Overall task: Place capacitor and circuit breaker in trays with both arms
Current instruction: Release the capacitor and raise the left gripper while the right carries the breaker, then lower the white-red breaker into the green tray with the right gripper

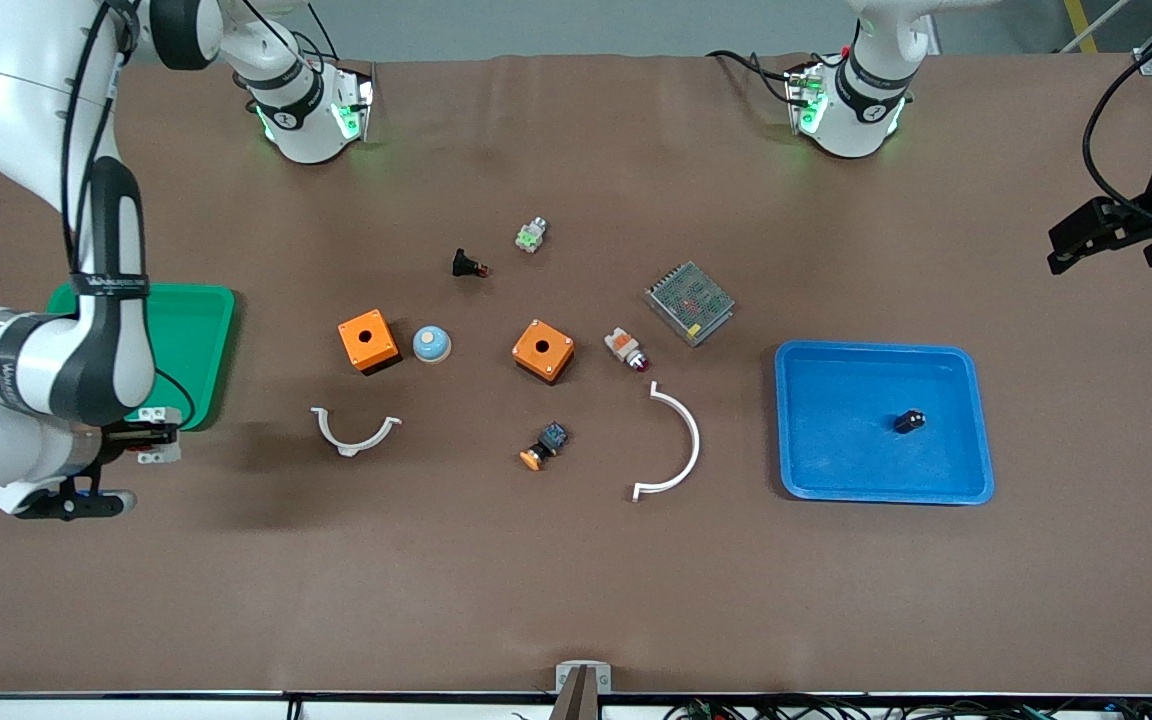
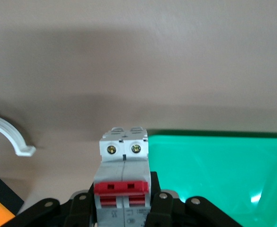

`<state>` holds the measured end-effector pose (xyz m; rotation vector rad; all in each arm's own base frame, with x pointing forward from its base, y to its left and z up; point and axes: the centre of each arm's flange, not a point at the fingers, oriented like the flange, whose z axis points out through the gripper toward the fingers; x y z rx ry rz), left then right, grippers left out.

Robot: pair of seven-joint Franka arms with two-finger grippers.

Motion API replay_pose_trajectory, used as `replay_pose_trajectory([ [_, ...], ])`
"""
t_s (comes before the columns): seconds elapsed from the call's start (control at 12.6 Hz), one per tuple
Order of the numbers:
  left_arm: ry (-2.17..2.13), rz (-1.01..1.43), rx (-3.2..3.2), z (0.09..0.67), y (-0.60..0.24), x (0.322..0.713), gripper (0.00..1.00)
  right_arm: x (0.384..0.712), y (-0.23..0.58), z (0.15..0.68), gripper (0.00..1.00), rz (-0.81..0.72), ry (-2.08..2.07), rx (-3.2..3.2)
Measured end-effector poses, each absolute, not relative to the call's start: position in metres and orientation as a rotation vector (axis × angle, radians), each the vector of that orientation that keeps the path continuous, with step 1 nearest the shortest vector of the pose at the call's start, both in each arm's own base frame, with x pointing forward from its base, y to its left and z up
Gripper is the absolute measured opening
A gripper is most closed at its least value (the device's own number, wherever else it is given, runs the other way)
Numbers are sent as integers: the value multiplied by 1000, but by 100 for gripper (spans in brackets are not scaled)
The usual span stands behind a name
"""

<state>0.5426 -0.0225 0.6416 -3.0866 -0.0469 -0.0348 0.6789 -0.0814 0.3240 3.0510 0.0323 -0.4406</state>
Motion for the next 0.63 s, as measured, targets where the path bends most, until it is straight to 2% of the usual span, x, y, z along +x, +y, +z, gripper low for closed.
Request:
replay_pose_trajectory([
  [0.32,15,-19,-3090,659,-44,518,100,640,-141,289,40,-405,169,3062],
  [0.63,18,-19,-3108,655,-45,516,100,601,-218,266,40,-450,272,3097],
])
